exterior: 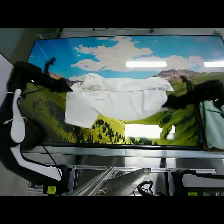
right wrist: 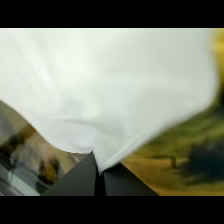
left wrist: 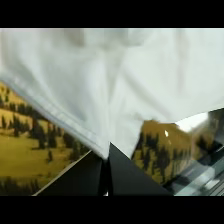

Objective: Fold the shirts.

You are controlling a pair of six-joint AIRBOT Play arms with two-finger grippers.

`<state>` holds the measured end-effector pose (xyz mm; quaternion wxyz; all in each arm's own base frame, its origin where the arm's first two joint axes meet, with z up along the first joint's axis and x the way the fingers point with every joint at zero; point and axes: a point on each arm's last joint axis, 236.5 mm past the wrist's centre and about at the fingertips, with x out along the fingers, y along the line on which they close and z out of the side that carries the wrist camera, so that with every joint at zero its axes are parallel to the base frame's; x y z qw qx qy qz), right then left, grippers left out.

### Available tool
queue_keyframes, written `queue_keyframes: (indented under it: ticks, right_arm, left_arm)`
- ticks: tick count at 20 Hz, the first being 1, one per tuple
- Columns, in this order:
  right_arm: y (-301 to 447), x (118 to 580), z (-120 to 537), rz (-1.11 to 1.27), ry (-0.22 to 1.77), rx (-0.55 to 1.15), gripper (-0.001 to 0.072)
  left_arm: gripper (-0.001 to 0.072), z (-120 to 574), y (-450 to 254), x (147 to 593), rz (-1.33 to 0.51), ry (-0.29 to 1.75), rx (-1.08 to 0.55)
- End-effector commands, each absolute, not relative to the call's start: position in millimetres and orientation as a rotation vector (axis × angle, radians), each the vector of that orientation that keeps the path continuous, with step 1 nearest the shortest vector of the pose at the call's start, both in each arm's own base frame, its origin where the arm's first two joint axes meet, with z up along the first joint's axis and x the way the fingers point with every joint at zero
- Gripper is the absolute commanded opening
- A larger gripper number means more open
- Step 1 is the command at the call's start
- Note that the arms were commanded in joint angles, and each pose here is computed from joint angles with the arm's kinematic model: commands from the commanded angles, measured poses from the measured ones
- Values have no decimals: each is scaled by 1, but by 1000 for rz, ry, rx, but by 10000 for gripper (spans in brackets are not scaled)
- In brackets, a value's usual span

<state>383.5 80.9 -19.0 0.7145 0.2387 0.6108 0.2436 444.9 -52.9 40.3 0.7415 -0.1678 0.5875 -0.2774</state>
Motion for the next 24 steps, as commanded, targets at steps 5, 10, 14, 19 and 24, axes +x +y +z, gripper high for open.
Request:
queue_keyframes:
  ticks: [5,10,14,19,24]
  right_arm:
    - [57,317,502,376,-25,-17,21]
    - [48,148,632,57,-525,-257,21]
    - [46,148,624,44,-488,-277,21]
    - [43,276,514,253,-46,-102,20]
    - [27,410,302,350,445,162,21]
  left_arm:
    - [14,507,-78,316,-448,45,-184]
    - [13,648,-68,93,-154,-584,-15]
    - [13,634,-61,86,-63,-526,3]
    - [14,535,-64,232,-288,-37,-144]
    - [14,342,-110,381,-537,488,-261]
